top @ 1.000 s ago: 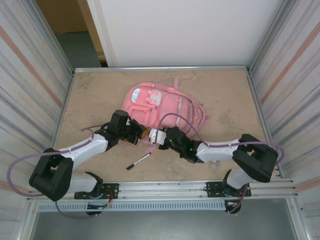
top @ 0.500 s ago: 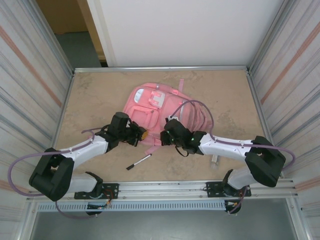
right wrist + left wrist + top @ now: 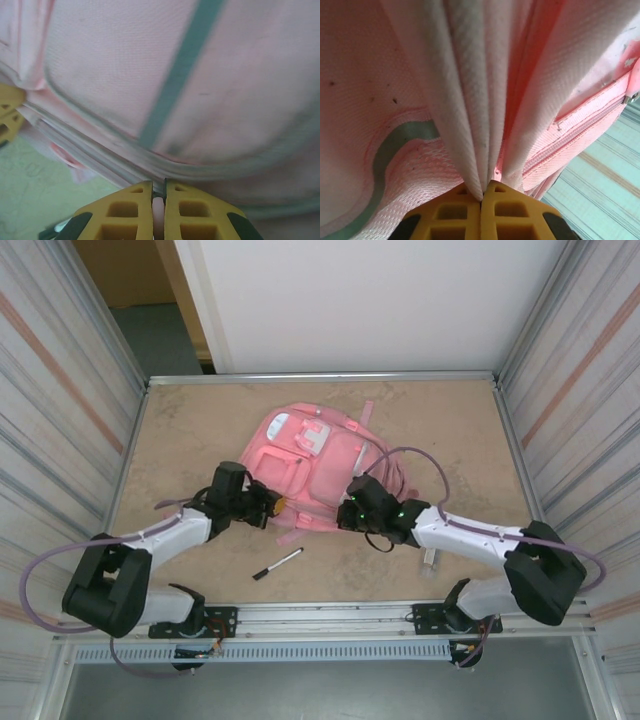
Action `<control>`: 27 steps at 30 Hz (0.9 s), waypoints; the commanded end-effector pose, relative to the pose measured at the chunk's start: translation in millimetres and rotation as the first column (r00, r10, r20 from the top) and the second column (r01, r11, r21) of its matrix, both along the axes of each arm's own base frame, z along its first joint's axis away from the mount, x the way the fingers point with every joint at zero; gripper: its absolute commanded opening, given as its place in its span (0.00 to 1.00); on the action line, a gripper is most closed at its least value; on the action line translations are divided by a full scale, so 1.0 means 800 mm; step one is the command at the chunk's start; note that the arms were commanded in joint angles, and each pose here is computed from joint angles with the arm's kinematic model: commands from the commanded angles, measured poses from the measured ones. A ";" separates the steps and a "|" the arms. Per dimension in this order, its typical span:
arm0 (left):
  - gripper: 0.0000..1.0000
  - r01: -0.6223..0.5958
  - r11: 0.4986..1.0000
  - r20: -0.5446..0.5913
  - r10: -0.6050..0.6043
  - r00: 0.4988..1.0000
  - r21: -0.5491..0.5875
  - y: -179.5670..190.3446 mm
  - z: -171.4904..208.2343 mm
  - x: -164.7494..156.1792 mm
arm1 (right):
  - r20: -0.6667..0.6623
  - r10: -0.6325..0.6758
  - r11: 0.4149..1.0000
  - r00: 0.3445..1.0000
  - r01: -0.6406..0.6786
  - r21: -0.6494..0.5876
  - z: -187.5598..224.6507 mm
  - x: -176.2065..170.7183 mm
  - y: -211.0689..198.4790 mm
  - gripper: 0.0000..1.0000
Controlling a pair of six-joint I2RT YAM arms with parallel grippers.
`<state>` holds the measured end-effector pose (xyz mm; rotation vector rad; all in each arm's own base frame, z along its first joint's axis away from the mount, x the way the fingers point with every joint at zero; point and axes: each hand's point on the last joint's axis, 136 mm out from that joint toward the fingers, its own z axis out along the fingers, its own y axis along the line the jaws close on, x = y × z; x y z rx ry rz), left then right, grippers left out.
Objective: Pack the student bag
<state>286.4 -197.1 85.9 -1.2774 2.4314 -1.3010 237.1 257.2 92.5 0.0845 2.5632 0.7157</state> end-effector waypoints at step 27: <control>0.56 0.155 0.975 0.304 -0.197 0.932 0.158 0.063 0.048 0.191 | 0.366 0.158 0.949 0.917 -0.244 0.200 0.121 0.071 0.022 0.00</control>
